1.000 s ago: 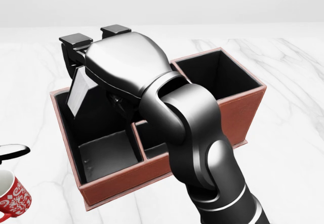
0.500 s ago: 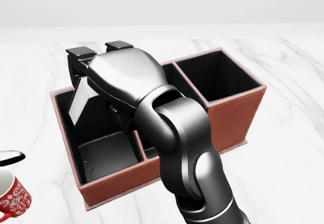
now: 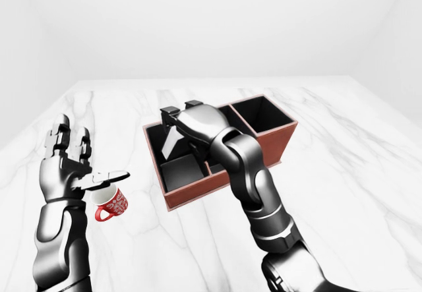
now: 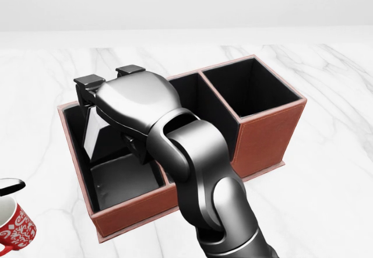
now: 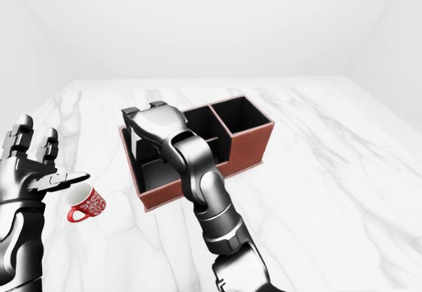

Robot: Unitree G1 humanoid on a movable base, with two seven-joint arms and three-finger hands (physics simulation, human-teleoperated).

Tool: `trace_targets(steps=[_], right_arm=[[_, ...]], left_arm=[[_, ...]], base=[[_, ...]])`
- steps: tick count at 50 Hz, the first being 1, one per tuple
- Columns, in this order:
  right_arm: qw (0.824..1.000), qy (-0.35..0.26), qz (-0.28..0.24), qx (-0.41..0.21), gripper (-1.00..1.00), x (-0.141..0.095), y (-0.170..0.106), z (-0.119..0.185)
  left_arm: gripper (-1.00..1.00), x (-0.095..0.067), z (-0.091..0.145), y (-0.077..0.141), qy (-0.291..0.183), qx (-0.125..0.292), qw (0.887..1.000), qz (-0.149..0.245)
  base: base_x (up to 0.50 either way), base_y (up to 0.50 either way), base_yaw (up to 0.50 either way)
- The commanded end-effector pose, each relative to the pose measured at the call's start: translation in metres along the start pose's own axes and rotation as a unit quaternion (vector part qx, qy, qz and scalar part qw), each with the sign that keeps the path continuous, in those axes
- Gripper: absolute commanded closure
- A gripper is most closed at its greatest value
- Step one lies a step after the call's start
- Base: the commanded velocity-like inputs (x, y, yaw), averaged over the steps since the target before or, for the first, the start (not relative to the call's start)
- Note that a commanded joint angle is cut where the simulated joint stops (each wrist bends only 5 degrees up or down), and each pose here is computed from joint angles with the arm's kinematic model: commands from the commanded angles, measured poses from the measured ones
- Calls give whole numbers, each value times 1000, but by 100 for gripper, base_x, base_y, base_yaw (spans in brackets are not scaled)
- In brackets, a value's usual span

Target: Pick up the book and place it in the left compartment of the caddy.

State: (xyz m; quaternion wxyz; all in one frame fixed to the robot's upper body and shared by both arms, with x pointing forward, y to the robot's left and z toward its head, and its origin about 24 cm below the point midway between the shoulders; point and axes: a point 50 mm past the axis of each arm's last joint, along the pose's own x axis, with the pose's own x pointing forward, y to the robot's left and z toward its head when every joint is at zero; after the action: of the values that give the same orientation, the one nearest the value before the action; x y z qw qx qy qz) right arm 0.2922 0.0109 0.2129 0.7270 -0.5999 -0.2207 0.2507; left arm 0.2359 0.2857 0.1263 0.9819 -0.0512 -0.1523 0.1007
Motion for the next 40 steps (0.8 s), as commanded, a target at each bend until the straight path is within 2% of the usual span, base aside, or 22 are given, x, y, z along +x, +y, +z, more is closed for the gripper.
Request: trace_targets(steps=[1,19,40], right_arm=[[1000,-12,4,-8,100,3,1,7],[999,-3,48,-11,100,6,24,1],[997,0,73,2,100,4,42,3]], left_arm=[[-100,-2,-6,4,13,-6,1000,4],[-100,-6,-10,8,19,-11,1000,7],[-100,-11,-12,12,20,-15,1000,11]], base=[[0,0,0],[0,0,0],[0,0,0]])
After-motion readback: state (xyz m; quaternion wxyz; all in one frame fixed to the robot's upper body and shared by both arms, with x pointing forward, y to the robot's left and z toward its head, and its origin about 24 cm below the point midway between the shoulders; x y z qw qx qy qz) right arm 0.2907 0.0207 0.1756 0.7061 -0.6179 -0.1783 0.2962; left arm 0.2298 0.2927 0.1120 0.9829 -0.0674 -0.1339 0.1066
